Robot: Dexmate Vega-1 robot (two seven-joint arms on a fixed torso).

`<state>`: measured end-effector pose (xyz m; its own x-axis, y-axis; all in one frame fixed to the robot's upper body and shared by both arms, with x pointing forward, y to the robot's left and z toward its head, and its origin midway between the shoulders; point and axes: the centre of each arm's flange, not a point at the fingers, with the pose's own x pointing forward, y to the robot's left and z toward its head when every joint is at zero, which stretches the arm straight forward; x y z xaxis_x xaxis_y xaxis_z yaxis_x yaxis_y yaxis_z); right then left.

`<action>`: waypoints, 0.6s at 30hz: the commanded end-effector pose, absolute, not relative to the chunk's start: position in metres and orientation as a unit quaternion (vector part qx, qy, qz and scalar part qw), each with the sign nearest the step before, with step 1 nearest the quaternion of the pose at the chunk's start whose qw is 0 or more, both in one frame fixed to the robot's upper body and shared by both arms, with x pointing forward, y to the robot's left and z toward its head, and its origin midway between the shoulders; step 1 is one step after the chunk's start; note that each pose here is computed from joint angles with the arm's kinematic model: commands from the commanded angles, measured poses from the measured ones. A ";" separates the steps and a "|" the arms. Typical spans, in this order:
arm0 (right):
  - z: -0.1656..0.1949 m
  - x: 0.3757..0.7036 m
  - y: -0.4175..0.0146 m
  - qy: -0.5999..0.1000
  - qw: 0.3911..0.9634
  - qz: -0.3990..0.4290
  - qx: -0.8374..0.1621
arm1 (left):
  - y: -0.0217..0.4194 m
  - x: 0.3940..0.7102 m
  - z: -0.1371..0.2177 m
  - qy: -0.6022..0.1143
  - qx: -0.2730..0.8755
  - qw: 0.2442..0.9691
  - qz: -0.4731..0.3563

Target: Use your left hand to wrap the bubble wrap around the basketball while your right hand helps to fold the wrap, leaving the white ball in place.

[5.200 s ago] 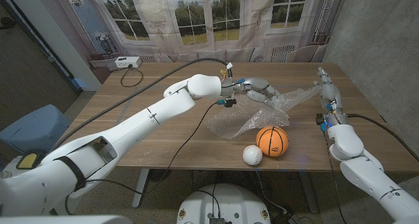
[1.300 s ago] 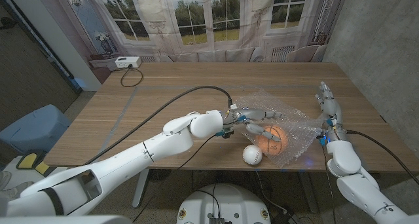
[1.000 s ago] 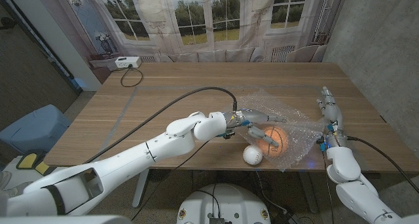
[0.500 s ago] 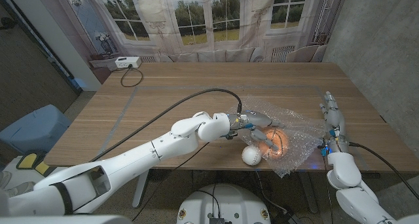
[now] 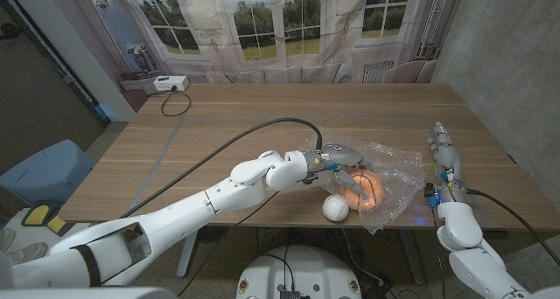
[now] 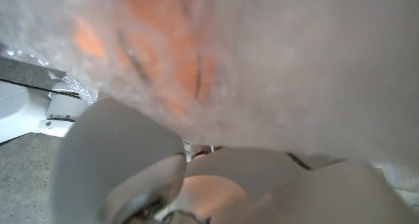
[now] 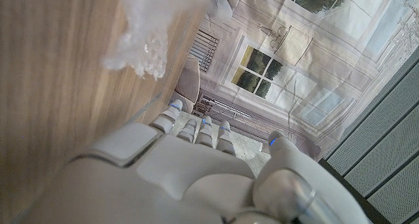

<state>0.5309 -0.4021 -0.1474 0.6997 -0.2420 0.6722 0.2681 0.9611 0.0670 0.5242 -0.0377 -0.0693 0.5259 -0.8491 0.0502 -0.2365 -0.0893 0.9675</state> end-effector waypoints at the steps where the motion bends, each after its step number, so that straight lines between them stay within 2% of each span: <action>1: -0.143 0.536 -0.403 -0.359 0.923 -0.139 -0.022 | -0.034 0.526 -0.070 -0.432 0.681 0.540 -0.242; 18: -0.132 0.542 -0.402 -0.360 0.923 -0.134 -0.029 | -0.019 0.530 -0.040 -0.473 0.607 0.612 -0.181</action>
<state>0.5375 -0.4028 -0.1388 0.7023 -0.2370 0.6713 0.2715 0.9609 0.0552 0.5288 -0.0288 -0.0621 0.5022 -0.8398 0.2063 -0.3286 0.0353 0.9438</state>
